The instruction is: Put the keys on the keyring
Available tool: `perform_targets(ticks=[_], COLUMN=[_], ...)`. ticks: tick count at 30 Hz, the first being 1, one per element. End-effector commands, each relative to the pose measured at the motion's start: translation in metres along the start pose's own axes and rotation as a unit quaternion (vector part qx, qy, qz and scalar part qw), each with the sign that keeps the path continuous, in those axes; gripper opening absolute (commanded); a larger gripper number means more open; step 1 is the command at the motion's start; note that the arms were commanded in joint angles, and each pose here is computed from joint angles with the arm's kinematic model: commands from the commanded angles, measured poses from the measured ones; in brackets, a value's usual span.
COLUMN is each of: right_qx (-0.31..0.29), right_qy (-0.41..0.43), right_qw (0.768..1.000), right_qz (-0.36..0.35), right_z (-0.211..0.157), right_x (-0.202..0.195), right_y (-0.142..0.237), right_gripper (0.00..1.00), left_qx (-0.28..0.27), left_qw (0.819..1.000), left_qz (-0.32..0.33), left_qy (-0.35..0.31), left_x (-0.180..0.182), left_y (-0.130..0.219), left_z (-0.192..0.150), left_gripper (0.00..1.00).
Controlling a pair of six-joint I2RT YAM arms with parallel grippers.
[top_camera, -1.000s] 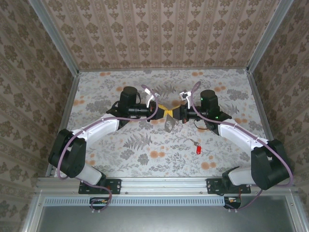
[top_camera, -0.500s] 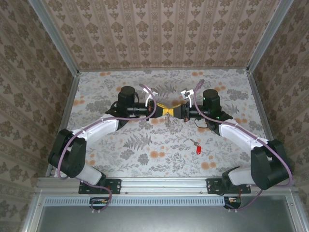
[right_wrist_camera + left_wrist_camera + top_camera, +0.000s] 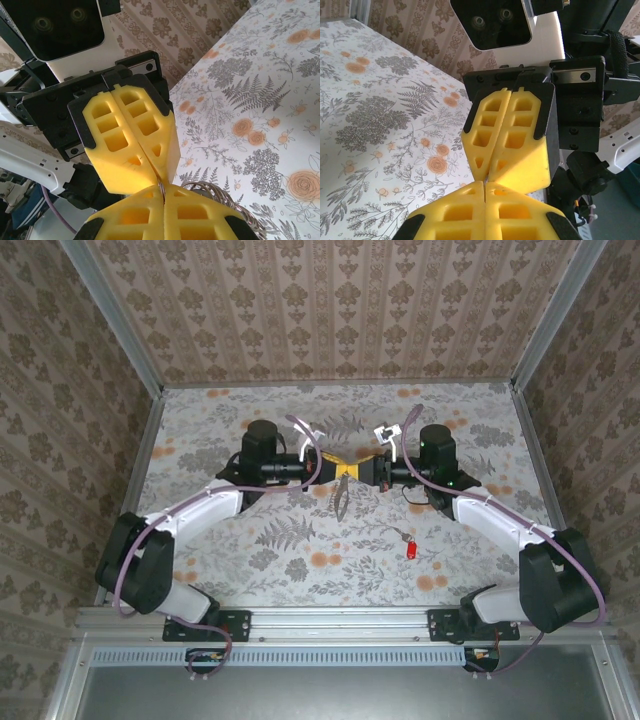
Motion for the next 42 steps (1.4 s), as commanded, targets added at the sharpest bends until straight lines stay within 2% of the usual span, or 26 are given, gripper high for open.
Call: perform_targets(ticks=[1,6,8,30,42], right_qx=[-0.026,-0.032,-0.036,-0.044,-0.037], right_qy=[0.007,0.007,0.007,0.004,0.004], right_qw=[1.000,0.999,0.999,0.999,0.999], right_qz=[-0.016,-0.020,-0.022,-0.002,0.011], right_z=[0.012,0.013,0.013,0.007,0.006], right_x=[-0.003,-0.002,-0.002,0.004,0.006], right_y=[0.003,0.008,0.011,0.018,0.011], right_gripper=[0.11,0.31,0.35,0.38,0.35], left_qx=[-0.020,-0.031,-0.033,-0.025,-0.022], left_qw=[0.998,0.998,0.997,0.998,0.998], left_qz=[-0.016,0.001,0.004,-0.002,-0.005], left_qy=[-0.053,-0.061,-0.063,-0.059,-0.056], left_x=[-0.020,-0.020,-0.020,-0.018,-0.015], left_y=[0.004,0.007,0.007,0.005,0.003], left_z=[0.008,0.011,0.012,0.012,0.013], left_gripper=[0.00,0.00,0.00,0.00,0.00])
Point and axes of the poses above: each hand's point on the last joint's axis, 136 mm out from that joint toward the fingers, its own y axis back along the fingers, its own x axis along the line the jaws close on, z = x × y, the point moved 8 cm from there along y, back along the fingers, and after that the axes turned 3 degrees about y, right-handed, at the moved point
